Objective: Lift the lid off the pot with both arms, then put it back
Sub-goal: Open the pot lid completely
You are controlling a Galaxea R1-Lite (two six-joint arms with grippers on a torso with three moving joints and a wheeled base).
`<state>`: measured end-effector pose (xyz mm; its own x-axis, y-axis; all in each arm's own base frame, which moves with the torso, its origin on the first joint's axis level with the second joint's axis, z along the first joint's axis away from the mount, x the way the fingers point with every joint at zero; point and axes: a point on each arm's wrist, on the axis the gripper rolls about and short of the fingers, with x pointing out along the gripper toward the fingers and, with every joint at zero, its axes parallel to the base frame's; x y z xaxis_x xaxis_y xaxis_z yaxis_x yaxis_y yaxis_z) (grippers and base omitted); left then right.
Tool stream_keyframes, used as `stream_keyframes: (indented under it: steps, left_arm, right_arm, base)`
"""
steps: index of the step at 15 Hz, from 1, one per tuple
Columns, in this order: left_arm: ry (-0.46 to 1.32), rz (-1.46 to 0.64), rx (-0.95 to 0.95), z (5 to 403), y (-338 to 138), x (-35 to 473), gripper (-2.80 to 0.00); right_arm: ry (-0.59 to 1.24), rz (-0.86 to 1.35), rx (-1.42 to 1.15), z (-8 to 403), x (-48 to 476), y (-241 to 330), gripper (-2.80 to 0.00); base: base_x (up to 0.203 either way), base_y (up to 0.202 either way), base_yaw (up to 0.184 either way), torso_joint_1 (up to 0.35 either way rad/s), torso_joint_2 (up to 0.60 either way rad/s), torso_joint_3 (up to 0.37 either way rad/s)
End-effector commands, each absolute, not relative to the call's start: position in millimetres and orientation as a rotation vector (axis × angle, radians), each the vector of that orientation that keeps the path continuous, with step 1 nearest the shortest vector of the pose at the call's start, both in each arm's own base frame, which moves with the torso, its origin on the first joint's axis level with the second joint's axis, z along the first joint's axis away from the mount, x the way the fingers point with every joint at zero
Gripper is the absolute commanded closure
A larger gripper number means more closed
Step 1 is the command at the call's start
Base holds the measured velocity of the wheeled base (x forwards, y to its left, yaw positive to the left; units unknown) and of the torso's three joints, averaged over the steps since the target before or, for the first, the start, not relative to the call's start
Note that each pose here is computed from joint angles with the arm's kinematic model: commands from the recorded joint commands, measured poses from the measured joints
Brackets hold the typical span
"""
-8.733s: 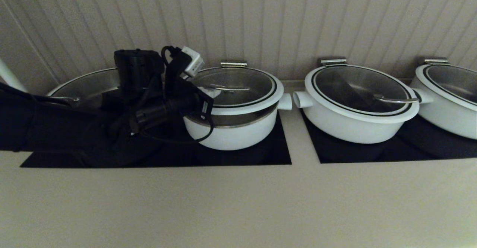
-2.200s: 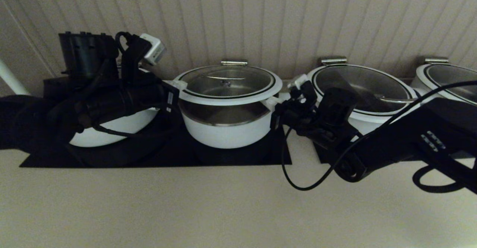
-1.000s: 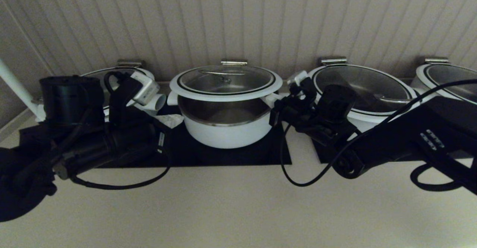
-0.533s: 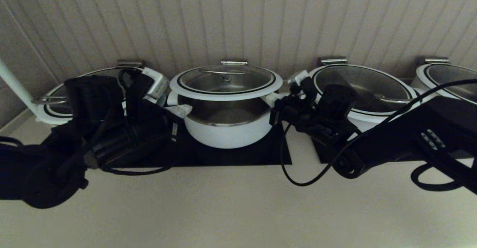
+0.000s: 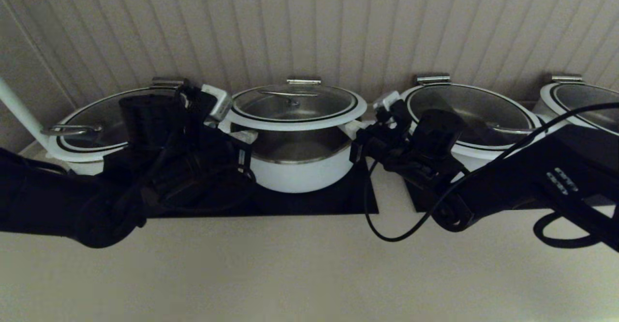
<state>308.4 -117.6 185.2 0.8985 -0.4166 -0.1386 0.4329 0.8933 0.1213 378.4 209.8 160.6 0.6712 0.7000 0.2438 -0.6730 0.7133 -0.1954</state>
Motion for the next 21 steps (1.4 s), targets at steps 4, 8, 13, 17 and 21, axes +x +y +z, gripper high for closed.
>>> stream_keyframes:
  steps: [4,8,13,17,21]
  left_arm:
    - [0.084,-0.437,0.141,189,-122,320,0.0]
    - [0.066,-0.432,0.137,194,-123,324,0.0]
    - [0.07,-0.43,0.138,193,-123,324,0.0]
    - [0.066,-0.43,0.139,194,-123,324,0.0]
    - [0.055,-0.431,0.139,198,-122,322,0.0]
  right_arm:
    - [-0.324,0.776,-0.093,162,377,209,0.0]
    - [-0.316,0.776,-0.098,159,376,209,0.0]
    - [-0.248,0.786,-0.105,149,362,201,0.0]
    - [-0.177,0.79,-0.111,140,342,190,0.0]
    - [-0.128,0.763,-0.117,143,318,165,0.0]
  base:
    - [0.0,0.0,0.0,0.0,0.0,0.0]
    - [0.0,0.0,0.0,0.0,0.0,0.0]
    - [0.0,0.0,0.0,0.0,0.0,0.0]
    - [0.0,0.0,0.0,0.0,0.0,0.0]
    - [0.0,0.0,0.0,0.0,0.0,0.0]
